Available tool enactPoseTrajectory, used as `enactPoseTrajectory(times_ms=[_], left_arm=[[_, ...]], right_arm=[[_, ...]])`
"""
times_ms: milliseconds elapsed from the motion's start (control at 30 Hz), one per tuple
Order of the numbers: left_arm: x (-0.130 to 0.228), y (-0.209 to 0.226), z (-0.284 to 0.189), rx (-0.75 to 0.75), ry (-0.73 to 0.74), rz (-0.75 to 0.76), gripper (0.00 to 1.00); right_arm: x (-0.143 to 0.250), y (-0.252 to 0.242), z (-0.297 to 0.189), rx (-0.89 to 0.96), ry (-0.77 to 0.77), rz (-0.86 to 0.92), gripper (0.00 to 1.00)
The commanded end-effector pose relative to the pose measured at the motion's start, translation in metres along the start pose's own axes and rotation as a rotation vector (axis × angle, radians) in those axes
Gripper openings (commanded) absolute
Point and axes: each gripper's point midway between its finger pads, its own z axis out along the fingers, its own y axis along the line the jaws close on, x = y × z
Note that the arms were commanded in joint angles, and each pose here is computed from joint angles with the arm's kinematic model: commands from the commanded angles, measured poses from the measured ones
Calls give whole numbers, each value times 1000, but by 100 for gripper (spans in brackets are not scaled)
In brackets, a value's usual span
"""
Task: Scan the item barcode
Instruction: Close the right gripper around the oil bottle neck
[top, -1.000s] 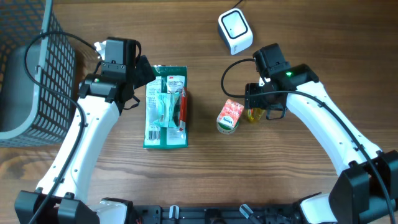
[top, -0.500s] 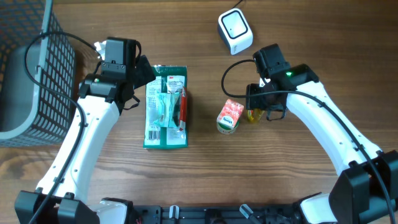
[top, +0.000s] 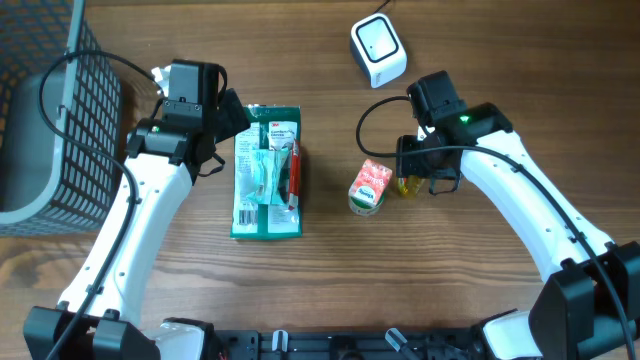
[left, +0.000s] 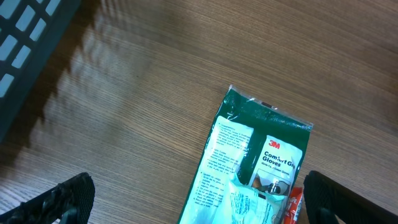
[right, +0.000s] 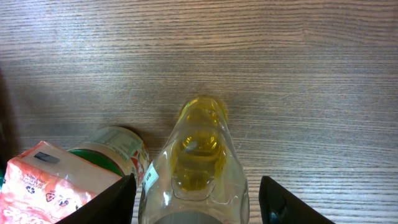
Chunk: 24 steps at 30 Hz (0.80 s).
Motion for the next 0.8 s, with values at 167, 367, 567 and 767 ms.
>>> enactPoseTrajectory(times_ms=[167,367,567,767], left_arm=[[1,1,2,-4,5,13,100],[1,1,2,-4,5,13,100],[1,1,2,-4,5,13,100],[1,1,2,-4,5,13,100]], right_arm=[[5,-5,6,31,19,10,62],[6,-5,18,27,8,15,62],[5,-7,18,36,2,12,59],[6,-8,18,38,7,22,47]])
